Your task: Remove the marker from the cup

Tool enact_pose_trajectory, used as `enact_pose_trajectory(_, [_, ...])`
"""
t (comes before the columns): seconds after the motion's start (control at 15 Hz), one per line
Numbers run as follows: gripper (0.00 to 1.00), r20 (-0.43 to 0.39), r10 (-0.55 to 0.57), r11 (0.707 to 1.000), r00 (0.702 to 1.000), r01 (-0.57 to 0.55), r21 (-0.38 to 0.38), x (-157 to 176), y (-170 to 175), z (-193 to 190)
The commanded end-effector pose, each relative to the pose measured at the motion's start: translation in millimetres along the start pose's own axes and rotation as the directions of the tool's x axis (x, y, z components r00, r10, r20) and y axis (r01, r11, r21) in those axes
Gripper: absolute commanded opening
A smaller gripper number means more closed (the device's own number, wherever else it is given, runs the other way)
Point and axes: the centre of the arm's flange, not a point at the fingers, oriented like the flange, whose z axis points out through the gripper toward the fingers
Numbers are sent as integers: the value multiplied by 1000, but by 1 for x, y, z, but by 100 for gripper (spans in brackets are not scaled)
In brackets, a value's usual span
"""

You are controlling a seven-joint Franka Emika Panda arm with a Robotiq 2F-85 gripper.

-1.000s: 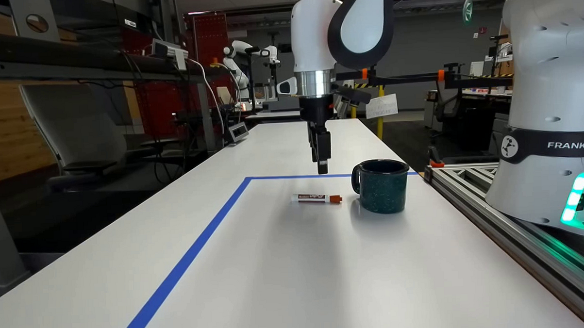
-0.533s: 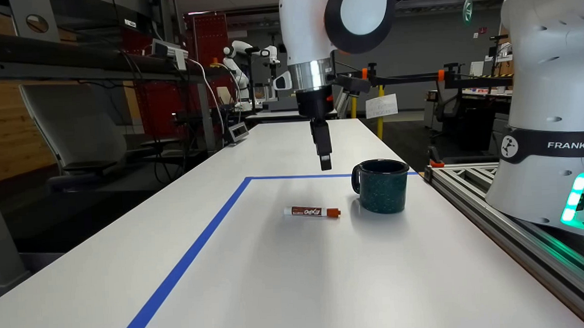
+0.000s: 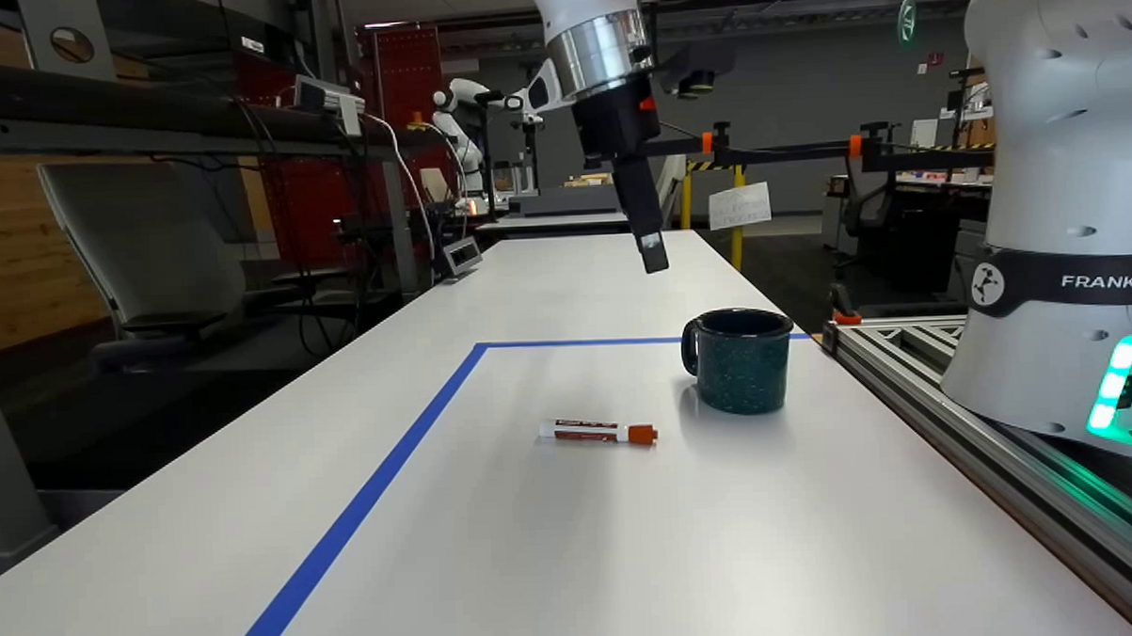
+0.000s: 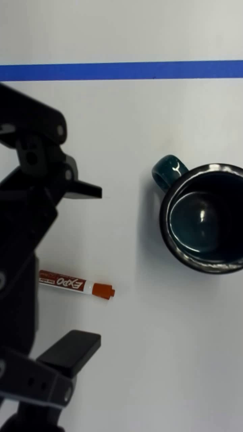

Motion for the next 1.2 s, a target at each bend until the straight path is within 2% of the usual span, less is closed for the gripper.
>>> enact_pose_trajectory(0.0, [100,-4,0,997,1000,0,76,-9,-4,-30])
enact_pose_trajectory(0.2, [100,-62,-13,990,998,22,138,-11,-4,-40])
enact_pose_trajectory(0.4, [100,-99,-10,993,995,22,116,-12,-4,-46])
enact_pose_trajectory(0.47, [100,-62,-8,994,998,15,110,-4,-2,-36])
enact_pose_trajectory(1.13, [100,-76,-7,994,997,15,109,-5,-2,-41])
